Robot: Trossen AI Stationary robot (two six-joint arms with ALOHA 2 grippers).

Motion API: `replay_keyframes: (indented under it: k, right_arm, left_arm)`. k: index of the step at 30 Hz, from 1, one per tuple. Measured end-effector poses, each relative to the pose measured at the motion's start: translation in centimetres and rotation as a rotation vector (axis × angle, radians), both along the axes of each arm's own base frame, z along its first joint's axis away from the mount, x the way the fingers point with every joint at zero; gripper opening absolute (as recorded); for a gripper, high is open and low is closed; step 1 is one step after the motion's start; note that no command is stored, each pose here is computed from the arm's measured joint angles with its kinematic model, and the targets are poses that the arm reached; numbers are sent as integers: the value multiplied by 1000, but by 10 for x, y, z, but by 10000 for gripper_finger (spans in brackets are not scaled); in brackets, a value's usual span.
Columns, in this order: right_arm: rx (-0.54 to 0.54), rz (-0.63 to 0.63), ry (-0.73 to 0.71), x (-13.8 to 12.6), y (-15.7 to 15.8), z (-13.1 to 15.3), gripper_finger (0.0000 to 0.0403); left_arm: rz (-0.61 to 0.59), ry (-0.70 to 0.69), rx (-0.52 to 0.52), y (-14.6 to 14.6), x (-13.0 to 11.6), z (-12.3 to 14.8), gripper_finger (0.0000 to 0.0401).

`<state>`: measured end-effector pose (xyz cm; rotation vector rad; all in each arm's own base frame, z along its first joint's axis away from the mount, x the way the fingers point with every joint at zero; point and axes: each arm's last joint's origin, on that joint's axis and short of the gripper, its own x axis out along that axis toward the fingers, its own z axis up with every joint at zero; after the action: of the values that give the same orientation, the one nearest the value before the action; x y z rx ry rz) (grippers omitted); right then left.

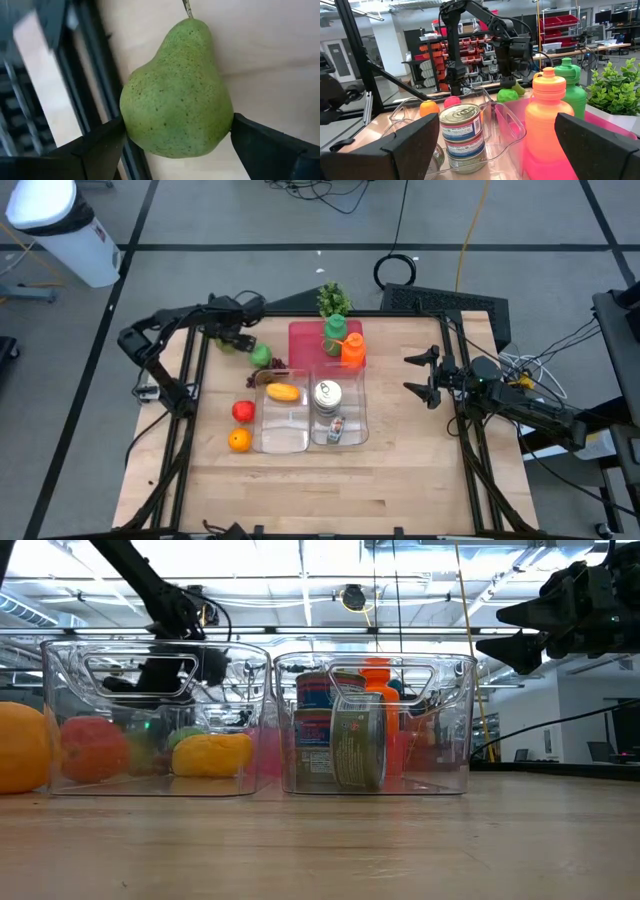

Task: Pick & Place Food Item
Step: Put the green pear into the left transparent bin

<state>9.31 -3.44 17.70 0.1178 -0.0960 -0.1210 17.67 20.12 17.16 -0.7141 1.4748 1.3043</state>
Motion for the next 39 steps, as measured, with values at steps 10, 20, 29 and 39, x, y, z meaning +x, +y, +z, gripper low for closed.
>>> replay_keyframes:
  k: [10, 20, 29, 39]
  right_arm:
    - [0, 0, 0, 0, 0, 0, 375]
    - [0, 0, 0, 0, 0, 0, 375]
    - [0, 0, 0, 0, 0, 0, 375]
    - [0, 0, 0, 0, 0, 0, 375]
  left_arm:
    - [-395, 120, -27, -20, 23, -1, 351]
    - [-342, 19, 23, -19, 31, 0, 350]
    - [-298, -48, 211, -22, 31, 25, 278]
    - [-392, -349, 416, -71, 23, 98, 281]
